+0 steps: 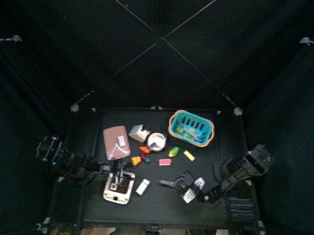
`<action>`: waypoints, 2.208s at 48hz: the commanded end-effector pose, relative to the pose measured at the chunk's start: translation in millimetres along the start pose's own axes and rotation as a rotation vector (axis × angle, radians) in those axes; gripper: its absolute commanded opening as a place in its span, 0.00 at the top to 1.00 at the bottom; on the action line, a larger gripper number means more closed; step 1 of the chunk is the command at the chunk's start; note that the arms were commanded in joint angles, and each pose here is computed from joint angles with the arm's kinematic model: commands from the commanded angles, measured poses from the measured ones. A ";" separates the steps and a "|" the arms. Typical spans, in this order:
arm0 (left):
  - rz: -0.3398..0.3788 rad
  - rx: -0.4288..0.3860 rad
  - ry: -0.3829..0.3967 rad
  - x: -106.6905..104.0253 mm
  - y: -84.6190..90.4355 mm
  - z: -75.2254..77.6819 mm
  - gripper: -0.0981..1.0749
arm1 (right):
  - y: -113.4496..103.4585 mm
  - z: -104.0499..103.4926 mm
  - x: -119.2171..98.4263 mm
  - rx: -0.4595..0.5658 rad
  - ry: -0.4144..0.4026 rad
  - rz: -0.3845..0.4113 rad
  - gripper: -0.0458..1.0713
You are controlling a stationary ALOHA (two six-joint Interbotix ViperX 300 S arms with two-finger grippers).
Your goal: Move pan downwards
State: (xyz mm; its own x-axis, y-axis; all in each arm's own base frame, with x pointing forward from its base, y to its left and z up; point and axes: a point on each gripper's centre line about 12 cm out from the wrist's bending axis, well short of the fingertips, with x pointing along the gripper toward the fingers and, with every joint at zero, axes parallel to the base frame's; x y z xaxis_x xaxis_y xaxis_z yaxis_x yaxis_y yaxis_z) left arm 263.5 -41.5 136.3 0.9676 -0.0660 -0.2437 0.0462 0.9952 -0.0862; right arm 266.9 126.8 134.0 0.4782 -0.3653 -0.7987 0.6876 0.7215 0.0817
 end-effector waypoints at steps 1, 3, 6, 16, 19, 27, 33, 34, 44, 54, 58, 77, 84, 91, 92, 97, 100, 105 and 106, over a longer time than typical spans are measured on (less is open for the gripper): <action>-0.003 -0.003 -0.023 3.6 -1.5 6.1 0.12 | 2.5 9.7 -9.6 0.018 -0.026 0.012 0.10; -0.004 -0.002 -0.023 3.5 -1.7 6.1 0.12 | 2.3 11.7 -11.5 0.020 -0.035 0.008 0.10; -0.004 -0.001 -0.024 3.9 -1.8 6.6 0.12 | 1.4 16.7 -16.0 0.028 -0.052 0.008 0.10; -0.027 0.018 -0.034 18.6 -8.2 14.2 0.12 | 8.6 18.3 -35.9 0.024 -0.077 0.062 0.10; -0.039 0.031 -0.012 27.0 -11.0 12.3 0.12 | 12.3 16.3 -41.1 0.012 -0.085 0.083 0.10; -0.066 0.067 0.047 48.3 -15.7 4.7 0.12 | 25.3 9.1 -51.3 -0.047 -0.118 0.136 0.10; -0.065 0.070 0.036 57.4 -15.1 8.9 0.12 | 35.1 6.3 -51.8 -0.073 -0.132 0.153 0.11; -0.064 0.069 0.033 58.2 -14.7 9.7 0.12 | 37.7 5.5 -50.6 -0.081 -0.135 0.155 0.11; -0.061 0.065 0.027 60.7 -14.7 12.3 0.12 | 59.4 -6.1 -35.3 -0.121 -0.122 0.155 0.19; -0.055 0.058 0.027 59.7 -13.8 12.7 0.12 | 72.1 -17.4 -20.4 -0.127 -0.097 0.122 0.33; -0.053 0.057 0.033 59.7 -13.5 11.0 0.12 | 74.5 -16.7 -14.4 -0.123 -0.095 0.105 0.37; -0.051 0.058 0.040 59.2 -12.7 9.3 0.12 | 74.1 -18.3 13.3 -0.092 -0.043 0.059 0.41; -0.051 0.058 0.039 59.2 -12.7 9.4 0.12 | 72.0 -17.6 26.4 -0.083 -0.024 0.042 0.41; -0.051 0.058 0.040 59.2 -12.7 9.3 0.12 | 66.5 -20.2 29.3 -0.074 -0.011 0.019 0.41; -0.051 0.058 0.040 59.2 -12.7 9.3 0.12 | 65.5 -20.2 28.7 -0.070 -0.007 0.015 0.41; -0.051 0.058 0.040 59.2 -12.7 9.3 0.12 | 60.3 -20.1 27.6 -0.061 -0.008 -0.009 0.41; -0.051 0.058 0.040 59.2 -12.7 9.3 0.12 | 57.7 -17.9 26.6 -0.058 -0.017 -0.022 0.41; -0.051 0.058 0.045 59.0 -12.6 8.1 0.12 | 56.3 -12.3 22.3 -0.056 -0.039 -0.029 0.41; -0.051 0.058 0.043 58.8 -12.6 8.6 0.12 | 56.1 -11.6 21.9 -0.056 -0.042 -0.030 0.41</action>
State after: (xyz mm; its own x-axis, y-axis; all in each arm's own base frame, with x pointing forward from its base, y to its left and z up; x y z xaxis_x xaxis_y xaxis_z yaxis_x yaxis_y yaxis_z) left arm 319.6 -57.4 127.5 0.9475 -0.1193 -0.2967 0.1111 0.9928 -0.0444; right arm 306.3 167.5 94.5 0.4498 -0.4182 -0.7892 0.6624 0.7489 -0.0194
